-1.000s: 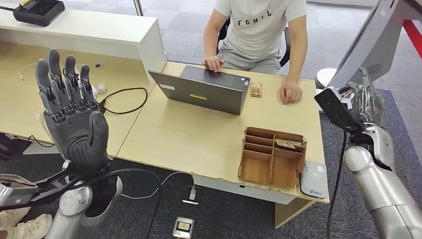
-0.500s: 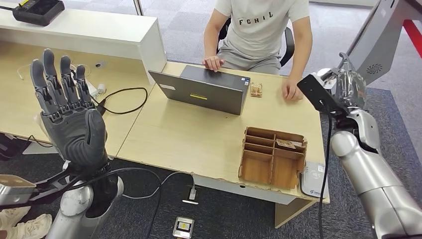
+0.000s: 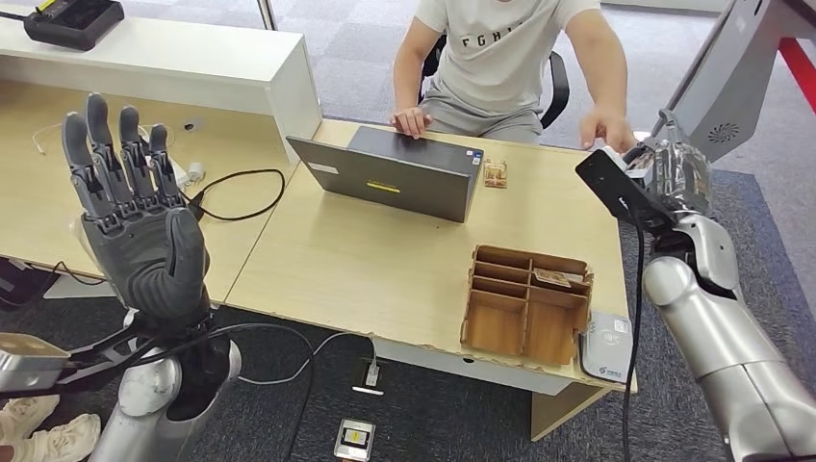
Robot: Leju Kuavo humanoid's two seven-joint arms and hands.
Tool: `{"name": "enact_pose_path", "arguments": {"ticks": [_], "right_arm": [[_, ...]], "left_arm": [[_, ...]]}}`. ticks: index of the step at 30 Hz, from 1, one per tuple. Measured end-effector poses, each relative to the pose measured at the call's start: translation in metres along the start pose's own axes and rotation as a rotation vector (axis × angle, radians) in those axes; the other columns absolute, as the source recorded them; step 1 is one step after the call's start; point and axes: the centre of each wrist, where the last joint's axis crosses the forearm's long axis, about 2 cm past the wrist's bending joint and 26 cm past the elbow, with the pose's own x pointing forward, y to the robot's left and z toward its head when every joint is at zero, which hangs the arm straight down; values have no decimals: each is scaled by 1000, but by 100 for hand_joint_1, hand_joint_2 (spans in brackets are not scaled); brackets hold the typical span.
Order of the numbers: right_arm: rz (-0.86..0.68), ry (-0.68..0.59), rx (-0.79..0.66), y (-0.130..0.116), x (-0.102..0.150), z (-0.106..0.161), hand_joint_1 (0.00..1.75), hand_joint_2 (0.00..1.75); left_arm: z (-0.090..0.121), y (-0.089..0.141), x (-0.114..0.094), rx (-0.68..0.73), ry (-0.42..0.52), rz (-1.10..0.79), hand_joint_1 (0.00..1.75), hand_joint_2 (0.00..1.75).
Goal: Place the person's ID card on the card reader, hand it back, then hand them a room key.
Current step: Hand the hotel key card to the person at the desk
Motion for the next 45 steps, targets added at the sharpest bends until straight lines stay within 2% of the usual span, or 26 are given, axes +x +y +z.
{"name": "enact_pose_path", "arguments": {"ticks": [13, 14, 17, 18, 24, 32, 37, 45], "right_arm": [[12, 2, 7, 1, -1, 1, 175, 175], [14, 3, 7, 1, -1, 1, 147, 175], [21, 8, 10, 1, -3, 2, 16, 175], [23, 10, 12, 1, -4, 2, 0, 175], [35, 23, 49, 3, -11, 6, 0, 175], [20, -10, 11, 3, -16, 23, 0, 175], [4, -43, -2, 3, -17, 48, 0, 175], [-42, -108, 10, 16, -9, 109, 0, 175]], "left_arm": [[2, -2, -1, -3, 11, 0, 0, 175], [2, -2, -1, -4, 12, 1, 0, 175], [1, -3, -2, -7, 13, 5, 0, 175], [1, -3, -2, -8, 14, 6, 0, 175], [2, -4, -3, -11, 24, 11, 0, 175], [4, -5, -3, -13, 36, 14, 0, 175], [8, -2, -2, -10, 46, 10, 0, 175], [16, 4, -1, -11, 59, 7, 0, 175]]}}
